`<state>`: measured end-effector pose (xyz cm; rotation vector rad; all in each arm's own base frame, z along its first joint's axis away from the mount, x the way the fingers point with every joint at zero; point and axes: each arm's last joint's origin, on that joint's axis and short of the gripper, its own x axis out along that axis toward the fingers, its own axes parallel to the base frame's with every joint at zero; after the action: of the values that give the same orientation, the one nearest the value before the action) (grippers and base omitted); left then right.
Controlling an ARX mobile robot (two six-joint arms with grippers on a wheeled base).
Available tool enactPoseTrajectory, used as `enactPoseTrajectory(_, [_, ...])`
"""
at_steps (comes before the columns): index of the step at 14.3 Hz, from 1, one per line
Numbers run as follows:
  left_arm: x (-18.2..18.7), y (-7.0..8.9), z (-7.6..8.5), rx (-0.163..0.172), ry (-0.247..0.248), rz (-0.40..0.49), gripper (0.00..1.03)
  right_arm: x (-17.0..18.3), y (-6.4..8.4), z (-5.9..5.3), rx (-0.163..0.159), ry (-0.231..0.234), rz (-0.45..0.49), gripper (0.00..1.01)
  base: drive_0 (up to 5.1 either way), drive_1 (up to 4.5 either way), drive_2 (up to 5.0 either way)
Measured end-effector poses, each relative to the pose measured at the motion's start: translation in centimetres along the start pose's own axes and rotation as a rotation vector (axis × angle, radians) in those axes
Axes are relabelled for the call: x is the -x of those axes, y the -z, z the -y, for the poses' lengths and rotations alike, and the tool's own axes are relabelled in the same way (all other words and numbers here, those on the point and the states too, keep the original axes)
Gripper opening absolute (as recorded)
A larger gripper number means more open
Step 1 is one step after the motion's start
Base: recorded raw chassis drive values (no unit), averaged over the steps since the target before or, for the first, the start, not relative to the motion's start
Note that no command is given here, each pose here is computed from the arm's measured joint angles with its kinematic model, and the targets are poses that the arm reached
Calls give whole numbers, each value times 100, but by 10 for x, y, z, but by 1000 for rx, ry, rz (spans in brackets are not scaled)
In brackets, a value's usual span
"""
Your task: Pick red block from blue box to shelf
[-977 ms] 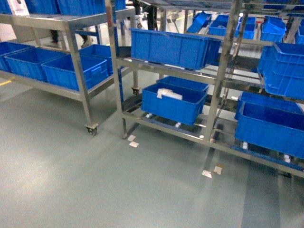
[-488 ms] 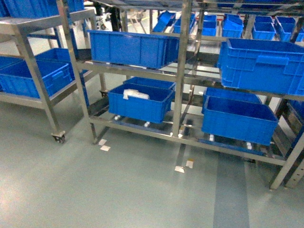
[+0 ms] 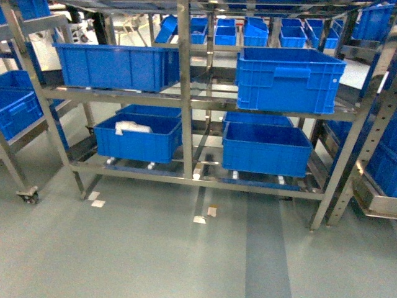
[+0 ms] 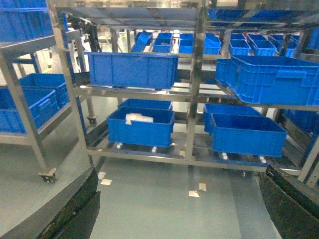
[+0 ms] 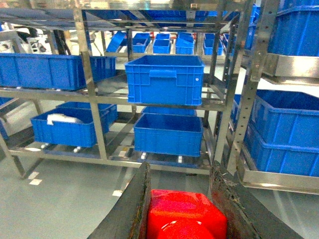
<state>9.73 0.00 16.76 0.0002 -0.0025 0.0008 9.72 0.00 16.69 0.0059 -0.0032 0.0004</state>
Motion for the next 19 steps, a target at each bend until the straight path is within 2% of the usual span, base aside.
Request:
enactPoseTrajectory(14, [0, 0, 0, 0, 3, 0, 98, 0, 0, 0, 0, 0, 0, 29, -126, -126, -126])
enactPoseTrajectory(19, [0, 0, 0, 0, 1, -1, 98, 0, 0, 0, 0, 0, -1, 29, -7, 422, -435])
